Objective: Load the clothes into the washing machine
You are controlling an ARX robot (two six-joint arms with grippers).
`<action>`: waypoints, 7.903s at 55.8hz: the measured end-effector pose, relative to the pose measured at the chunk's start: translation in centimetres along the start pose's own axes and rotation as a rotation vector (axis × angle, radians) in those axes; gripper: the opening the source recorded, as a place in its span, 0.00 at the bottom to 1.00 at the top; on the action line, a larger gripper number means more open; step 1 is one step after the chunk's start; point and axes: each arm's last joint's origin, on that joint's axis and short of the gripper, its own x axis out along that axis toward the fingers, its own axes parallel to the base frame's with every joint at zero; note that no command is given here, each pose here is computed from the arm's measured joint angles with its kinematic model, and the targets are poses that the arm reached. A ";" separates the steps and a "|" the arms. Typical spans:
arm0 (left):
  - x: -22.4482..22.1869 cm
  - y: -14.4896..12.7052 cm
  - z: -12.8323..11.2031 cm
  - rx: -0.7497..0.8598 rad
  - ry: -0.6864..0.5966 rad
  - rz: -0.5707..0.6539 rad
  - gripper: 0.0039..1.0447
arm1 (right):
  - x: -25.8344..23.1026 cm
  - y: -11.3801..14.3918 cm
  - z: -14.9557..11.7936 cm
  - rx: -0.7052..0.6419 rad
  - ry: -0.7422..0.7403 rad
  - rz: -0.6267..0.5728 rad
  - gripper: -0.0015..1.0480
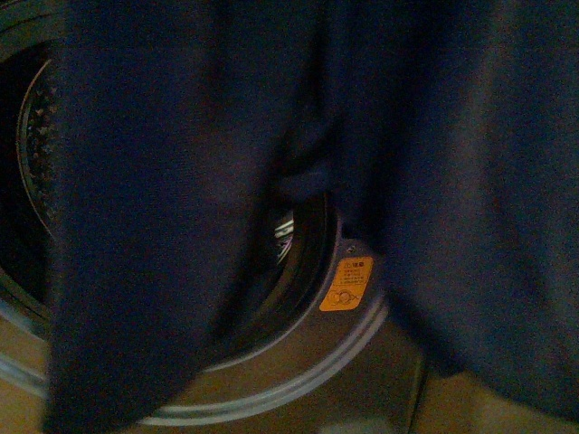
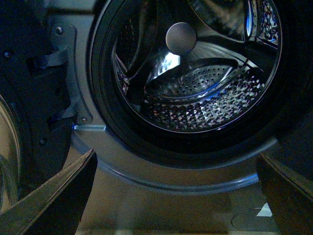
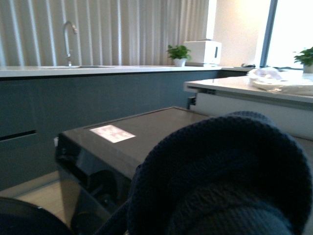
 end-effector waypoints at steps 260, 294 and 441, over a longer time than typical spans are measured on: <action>20.5 -7.9 9.4 -0.141 0.014 -0.071 0.12 | -2.9 2.7 -6.5 -0.107 -0.019 -0.439 0.93; 18.8 -6.6 1.6 -0.065 0.141 -0.101 0.12 | -21.2 3.8 -24.2 -0.014 0.265 -0.703 0.59; 49.4 -8.2 -5.5 0.013 0.295 0.384 0.13 | -28.5 3.2 -37.1 -0.034 0.282 -0.717 0.02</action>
